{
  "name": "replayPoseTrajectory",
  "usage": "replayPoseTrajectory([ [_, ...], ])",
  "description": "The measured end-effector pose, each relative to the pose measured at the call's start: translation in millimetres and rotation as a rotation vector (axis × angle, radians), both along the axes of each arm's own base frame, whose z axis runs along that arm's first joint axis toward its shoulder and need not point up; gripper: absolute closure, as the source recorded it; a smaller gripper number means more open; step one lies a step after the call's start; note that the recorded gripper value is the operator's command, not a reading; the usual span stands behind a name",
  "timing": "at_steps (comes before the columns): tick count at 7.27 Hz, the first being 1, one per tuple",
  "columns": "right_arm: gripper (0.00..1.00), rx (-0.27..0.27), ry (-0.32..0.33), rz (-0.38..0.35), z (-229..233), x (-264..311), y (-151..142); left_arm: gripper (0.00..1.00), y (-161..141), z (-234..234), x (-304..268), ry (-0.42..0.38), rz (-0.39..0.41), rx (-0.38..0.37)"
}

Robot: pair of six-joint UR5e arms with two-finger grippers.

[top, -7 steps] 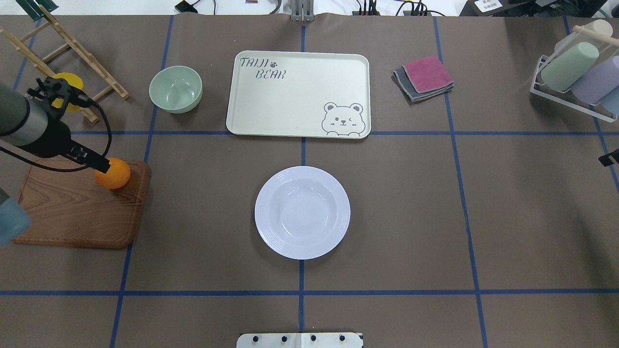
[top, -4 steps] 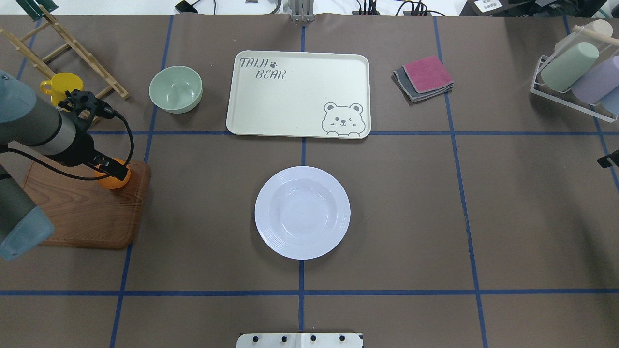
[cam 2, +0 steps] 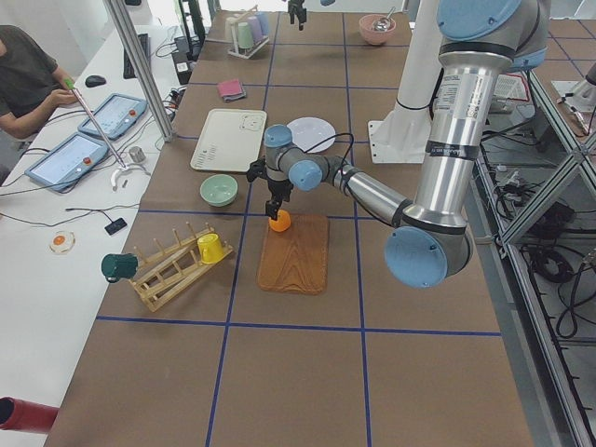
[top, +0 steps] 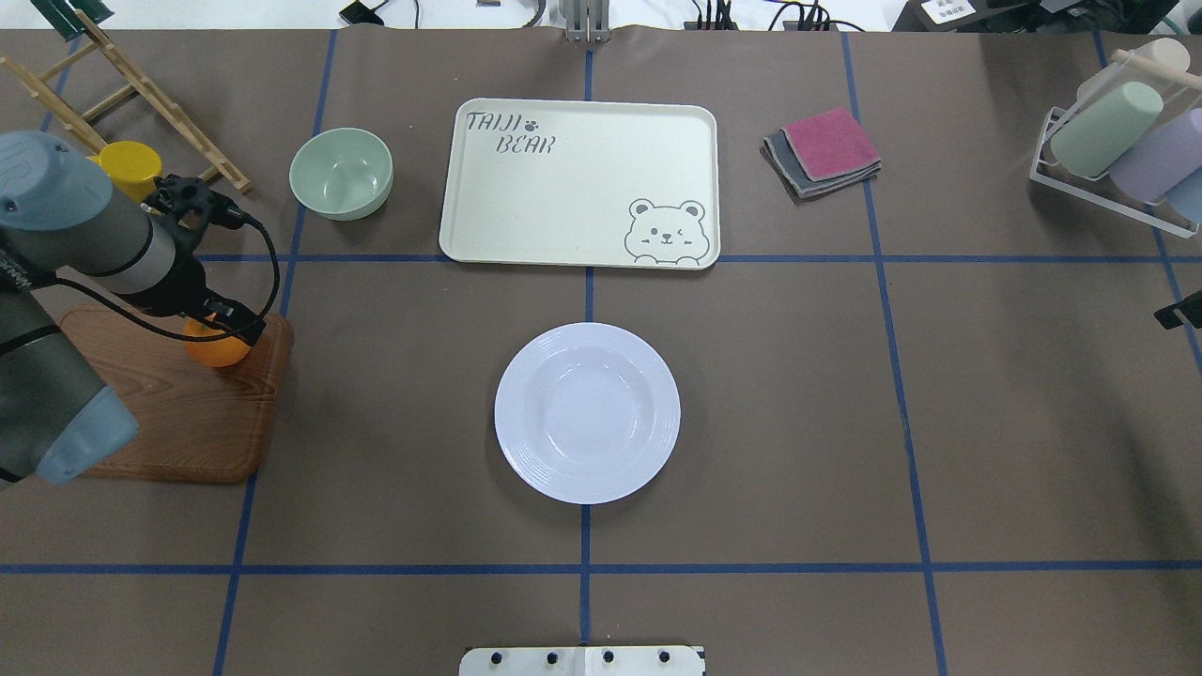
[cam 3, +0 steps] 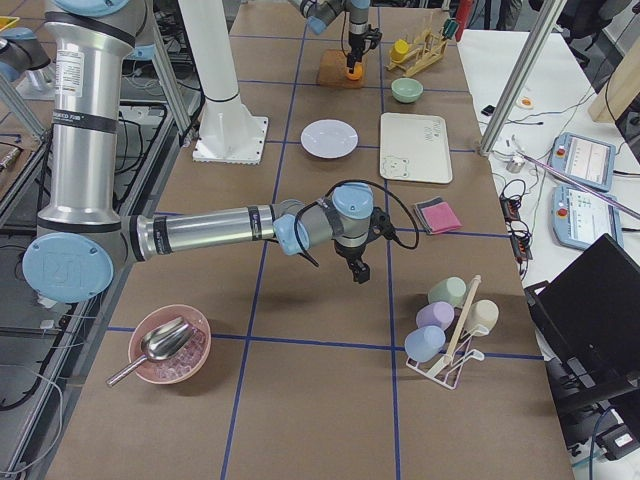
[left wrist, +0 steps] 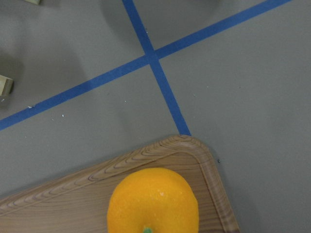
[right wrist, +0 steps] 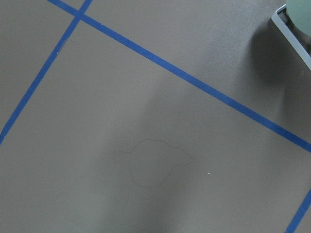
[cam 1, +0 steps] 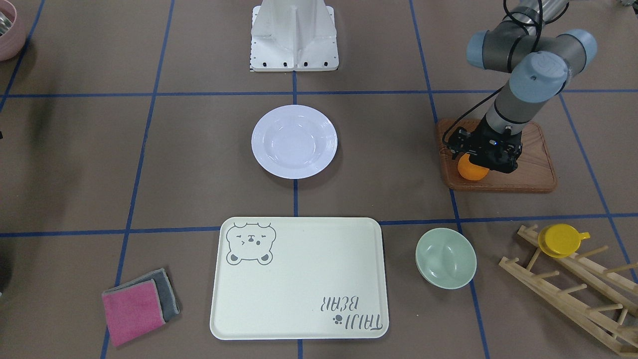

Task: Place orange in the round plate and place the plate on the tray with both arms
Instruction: 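Lower the left gripper onto the orange on the wooden board and grasp it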

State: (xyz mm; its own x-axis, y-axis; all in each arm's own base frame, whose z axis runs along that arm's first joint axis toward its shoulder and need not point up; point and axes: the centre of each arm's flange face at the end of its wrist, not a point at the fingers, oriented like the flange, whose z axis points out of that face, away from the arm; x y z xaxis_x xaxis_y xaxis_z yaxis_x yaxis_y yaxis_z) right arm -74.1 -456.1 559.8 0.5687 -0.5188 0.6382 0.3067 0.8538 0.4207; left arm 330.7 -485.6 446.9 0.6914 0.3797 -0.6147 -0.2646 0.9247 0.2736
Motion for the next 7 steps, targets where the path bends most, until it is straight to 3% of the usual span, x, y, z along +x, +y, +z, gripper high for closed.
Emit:
replayPoseTrajectory([
  [7,0.00,-0.009,0.005,-0.015,6.9,-11.7,-13.2,0.01,-2.5,20.1,6.7,-0.016,0.010,-0.053],
])
